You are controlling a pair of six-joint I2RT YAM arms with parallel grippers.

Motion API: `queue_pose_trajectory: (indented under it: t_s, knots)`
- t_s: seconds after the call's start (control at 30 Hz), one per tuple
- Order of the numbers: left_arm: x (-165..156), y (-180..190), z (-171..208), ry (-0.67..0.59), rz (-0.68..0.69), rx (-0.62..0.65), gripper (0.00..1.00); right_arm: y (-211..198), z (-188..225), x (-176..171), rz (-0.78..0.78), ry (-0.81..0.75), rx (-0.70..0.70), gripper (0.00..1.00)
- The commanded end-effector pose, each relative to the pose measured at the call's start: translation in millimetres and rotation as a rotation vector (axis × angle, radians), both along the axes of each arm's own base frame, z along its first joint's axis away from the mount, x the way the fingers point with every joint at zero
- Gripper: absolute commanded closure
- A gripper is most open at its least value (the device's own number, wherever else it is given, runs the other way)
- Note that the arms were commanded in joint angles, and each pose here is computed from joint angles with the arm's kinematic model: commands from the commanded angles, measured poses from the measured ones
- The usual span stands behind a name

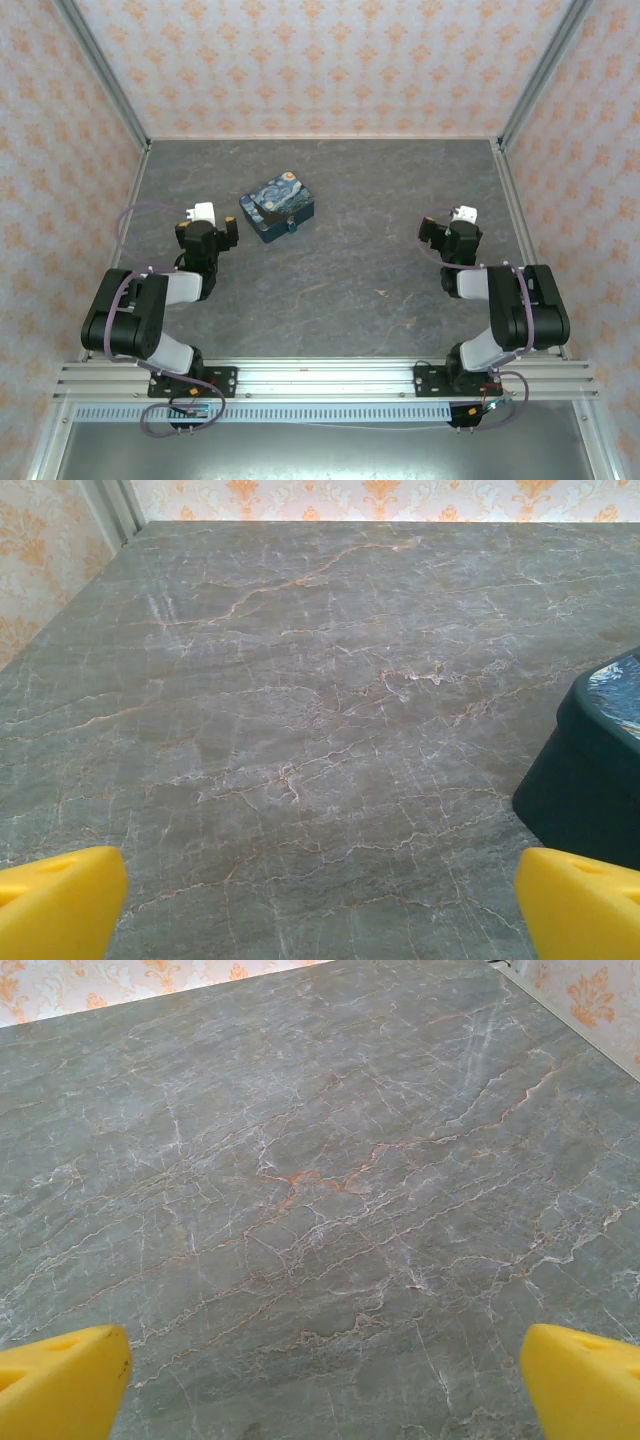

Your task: Unlock the padlock with the key

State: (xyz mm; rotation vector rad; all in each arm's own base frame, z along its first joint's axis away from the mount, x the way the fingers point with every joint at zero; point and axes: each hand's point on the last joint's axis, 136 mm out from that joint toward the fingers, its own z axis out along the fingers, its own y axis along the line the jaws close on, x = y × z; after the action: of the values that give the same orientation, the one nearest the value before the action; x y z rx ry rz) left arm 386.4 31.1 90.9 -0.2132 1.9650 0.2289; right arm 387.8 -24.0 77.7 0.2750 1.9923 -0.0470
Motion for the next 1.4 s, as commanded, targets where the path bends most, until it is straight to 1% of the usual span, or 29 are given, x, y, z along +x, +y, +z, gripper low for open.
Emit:
queue_pose_trajectory:
  t_s: [0.0, 0.83, 0.93, 1.03, 1.13, 1.23, 1.3, 1.37]
  knots:
    - [4, 2, 5, -0.011, 0.005, -0.002, 0.00, -1, 11, 6, -0.008, -0.035, -0.022, 0.01]
    - [3, 2, 5, -0.014, 0.005, -0.002, 0.00, -2, 10, 6, 0.000, -0.035, -0.001, 0.01]
    - [1, 2, 17, -0.015, 0.009, -0.002, 0.00, -7, 20, 5, -0.030, -0.034, -0.002, 0.01]
    - [-9, 4, 42, -0.016, 0.026, -0.018, 0.00, -9, 39, -2, -0.053, -0.005, 0.014, 0.01]
    - [-20, 0, 70, -0.047, 0.021, -0.090, 0.00, -4, 51, -12, -0.049, 0.050, 0.073, 0.01]
    - [-31, -10, 93, -0.027, 0.018, -0.217, 0.00, 8, 54, -28, -0.032, 0.186, 0.158, 0.00]
    - [-40, -19, 102, -0.008, 0.012, -0.334, 0.00, 22, 50, -43, 0.003, 0.294, 0.225, 0.01]
    - [-45, -38, 106, 0.001, -0.040, -0.463, 0.00, 41, 42, -58, 0.068, 0.391, 0.283, 0.01]
